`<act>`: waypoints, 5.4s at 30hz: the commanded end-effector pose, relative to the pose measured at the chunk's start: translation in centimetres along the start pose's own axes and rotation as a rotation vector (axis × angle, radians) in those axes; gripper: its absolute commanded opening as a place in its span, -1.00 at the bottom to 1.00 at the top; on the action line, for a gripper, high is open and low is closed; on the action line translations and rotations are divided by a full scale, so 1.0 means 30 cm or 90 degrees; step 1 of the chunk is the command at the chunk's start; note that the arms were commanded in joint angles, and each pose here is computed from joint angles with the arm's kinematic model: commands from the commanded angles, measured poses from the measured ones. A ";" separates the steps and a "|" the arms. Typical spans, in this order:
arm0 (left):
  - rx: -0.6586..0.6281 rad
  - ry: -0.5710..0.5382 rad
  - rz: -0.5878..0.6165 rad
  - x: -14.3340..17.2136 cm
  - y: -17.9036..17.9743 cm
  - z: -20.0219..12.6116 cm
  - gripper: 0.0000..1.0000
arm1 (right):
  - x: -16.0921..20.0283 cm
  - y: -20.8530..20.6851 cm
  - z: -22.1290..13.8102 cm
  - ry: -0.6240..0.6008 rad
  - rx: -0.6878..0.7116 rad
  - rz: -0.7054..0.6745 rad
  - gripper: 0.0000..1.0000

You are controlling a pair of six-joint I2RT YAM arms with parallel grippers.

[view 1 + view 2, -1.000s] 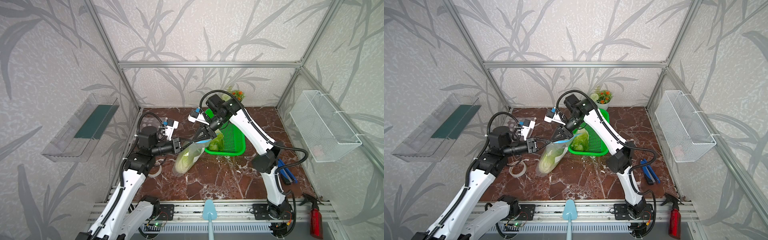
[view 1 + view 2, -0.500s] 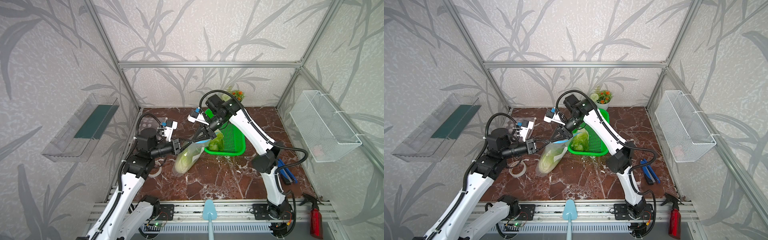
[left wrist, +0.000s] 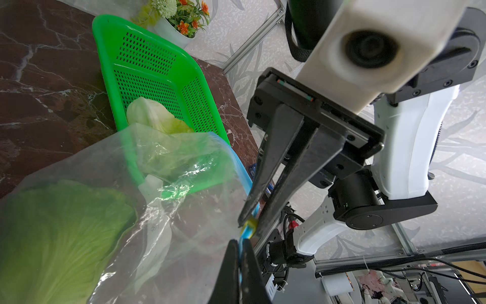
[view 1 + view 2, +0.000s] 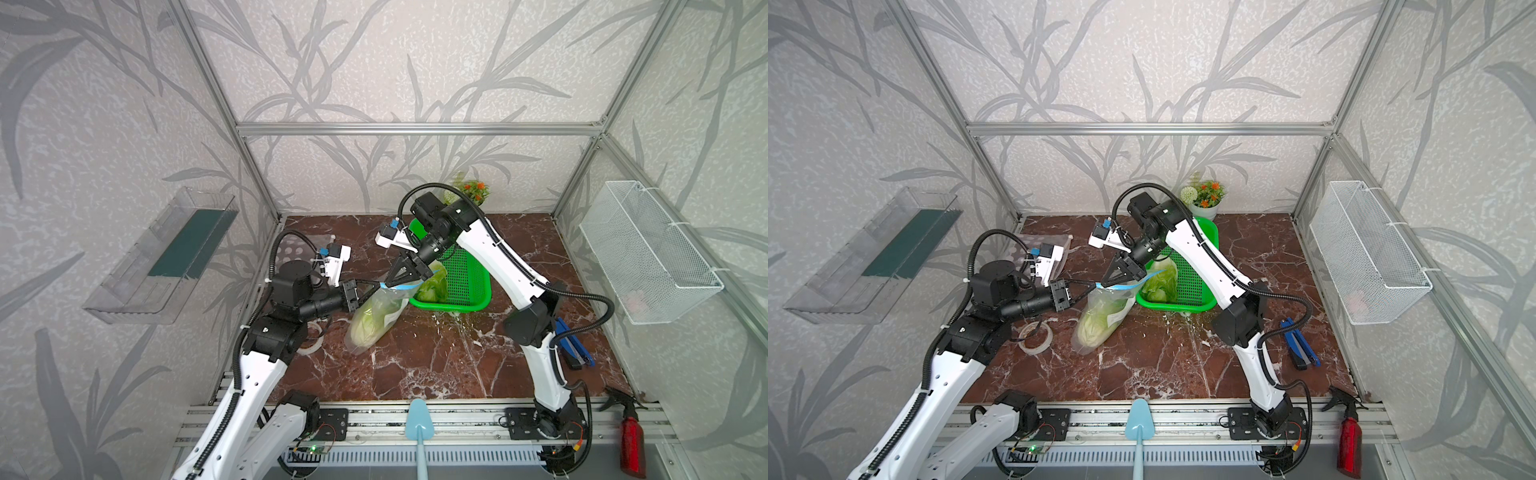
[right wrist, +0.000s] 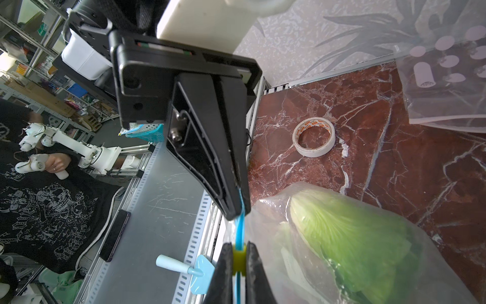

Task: Open the zip-top bag and take out the chinese cabbages
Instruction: Unzip the zipper on the zipper food storage bag.

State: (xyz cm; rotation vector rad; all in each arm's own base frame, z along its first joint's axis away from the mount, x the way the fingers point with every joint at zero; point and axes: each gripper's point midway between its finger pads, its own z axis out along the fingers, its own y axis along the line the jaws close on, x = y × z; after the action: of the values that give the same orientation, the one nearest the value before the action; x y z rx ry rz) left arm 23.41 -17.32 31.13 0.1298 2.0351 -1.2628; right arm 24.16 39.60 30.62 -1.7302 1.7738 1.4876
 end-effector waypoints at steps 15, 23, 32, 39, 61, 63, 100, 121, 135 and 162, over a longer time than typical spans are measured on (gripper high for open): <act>-0.058 -0.098 0.016 -0.093 0.040 -0.123 -1.00 | 0.054 0.034 -0.098 0.017 0.048 0.030 -1.00; -0.045 -0.120 0.012 -0.123 0.023 -0.142 -1.00 | 0.034 0.029 -0.130 -0.005 0.072 0.024 -1.00; 0.045 -0.053 -0.014 -0.119 -0.071 -0.088 0.09 | 0.007 0.040 -0.110 -0.009 0.057 0.014 -1.00; 0.057 0.048 0.001 -0.030 -0.092 -0.004 0.13 | -0.006 0.044 -0.106 -0.007 0.054 0.008 -1.00; -0.047 -0.052 -0.003 -0.081 0.009 -0.008 -1.00 | 0.007 0.042 -0.077 0.012 0.038 0.015 -1.00; -0.060 -0.068 0.006 -0.084 0.011 -0.027 -1.00 | 0.018 0.043 -0.079 0.019 0.038 0.017 -1.00; -0.148 -0.144 0.023 -0.160 0.058 -0.181 -1.00 | 0.243 -0.035 -0.336 0.010 0.209 0.099 -1.00; -0.183 -0.148 0.027 -0.158 0.088 -0.204 -1.00 | 0.340 -0.044 -0.409 0.039 0.273 0.124 -1.00; -0.075 -0.183 0.080 -0.146 -0.075 -0.231 -1.00 | 0.166 0.068 -0.485 -0.156 0.353 0.063 0.67; -0.151 0.000 0.264 0.159 -0.025 0.129 -1.00 | 0.356 0.031 -0.170 -0.417 0.339 0.425 0.72</act>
State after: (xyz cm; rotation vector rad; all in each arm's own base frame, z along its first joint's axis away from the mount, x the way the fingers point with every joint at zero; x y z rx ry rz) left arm 21.59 -22.53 26.64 0.4269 2.0298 -0.8183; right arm 22.66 28.77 25.18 -0.4485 2.1454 1.2778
